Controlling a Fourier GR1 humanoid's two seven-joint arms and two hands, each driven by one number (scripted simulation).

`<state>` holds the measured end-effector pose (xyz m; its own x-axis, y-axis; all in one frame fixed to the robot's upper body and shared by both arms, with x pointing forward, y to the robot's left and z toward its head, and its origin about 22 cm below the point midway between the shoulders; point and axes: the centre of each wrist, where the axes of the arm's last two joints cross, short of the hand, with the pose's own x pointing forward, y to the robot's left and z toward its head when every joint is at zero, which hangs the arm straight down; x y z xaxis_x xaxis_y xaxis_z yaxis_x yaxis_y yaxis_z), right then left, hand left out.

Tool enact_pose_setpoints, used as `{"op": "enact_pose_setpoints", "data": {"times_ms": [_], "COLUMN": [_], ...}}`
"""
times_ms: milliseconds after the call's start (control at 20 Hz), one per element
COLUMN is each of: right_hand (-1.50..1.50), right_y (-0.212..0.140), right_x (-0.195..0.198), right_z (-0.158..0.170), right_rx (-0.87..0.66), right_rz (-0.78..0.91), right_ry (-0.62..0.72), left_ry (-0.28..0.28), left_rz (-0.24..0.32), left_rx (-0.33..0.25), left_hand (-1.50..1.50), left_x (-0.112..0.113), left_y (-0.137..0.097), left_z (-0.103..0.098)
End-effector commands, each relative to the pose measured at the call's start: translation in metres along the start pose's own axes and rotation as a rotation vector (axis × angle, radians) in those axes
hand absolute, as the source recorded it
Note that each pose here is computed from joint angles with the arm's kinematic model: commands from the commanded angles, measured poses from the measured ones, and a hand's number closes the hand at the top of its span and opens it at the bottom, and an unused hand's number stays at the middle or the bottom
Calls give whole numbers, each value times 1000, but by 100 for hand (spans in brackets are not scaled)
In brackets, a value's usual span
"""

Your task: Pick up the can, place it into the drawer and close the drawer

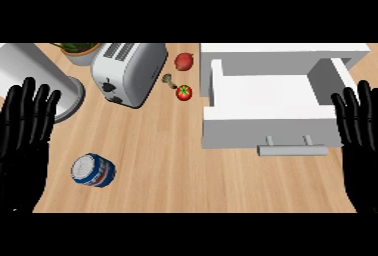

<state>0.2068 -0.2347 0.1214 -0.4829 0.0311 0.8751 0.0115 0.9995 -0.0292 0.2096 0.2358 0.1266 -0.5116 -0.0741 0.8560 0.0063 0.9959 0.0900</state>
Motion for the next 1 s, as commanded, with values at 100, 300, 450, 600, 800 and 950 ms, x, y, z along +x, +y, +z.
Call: {"op": "enact_pose_setpoints", "data": {"times_ms": [100,300,450,600,800,950], "right_hand": [-150,-150,-150,-150,-150,-150], "right_y": [-4,-12,-24,-32,-28,-35], "right_x": [8,-20,-13,-16,-4,7], "right_z": [-7,9,14,15,15,35], "right_rx": [9,-51,-95,-100,-64,-47], "right_rz": [38,79,90,98,100,108], "right_ry": [-32,229,272,293,298,281], "left_ry": [-65,248,292,292,303,314], "left_rz": [211,176,170,177,177,211], "left_rx": [-339,-608,-657,-659,-674,-662], "left_hand": [-150,-150,-150,-150,-150,-150], "left_x": [15,-11,-1,5,2,18], "left_y": [-4,10,52,85,103,103], "left_z": [5,33,43,34,32,41]}}
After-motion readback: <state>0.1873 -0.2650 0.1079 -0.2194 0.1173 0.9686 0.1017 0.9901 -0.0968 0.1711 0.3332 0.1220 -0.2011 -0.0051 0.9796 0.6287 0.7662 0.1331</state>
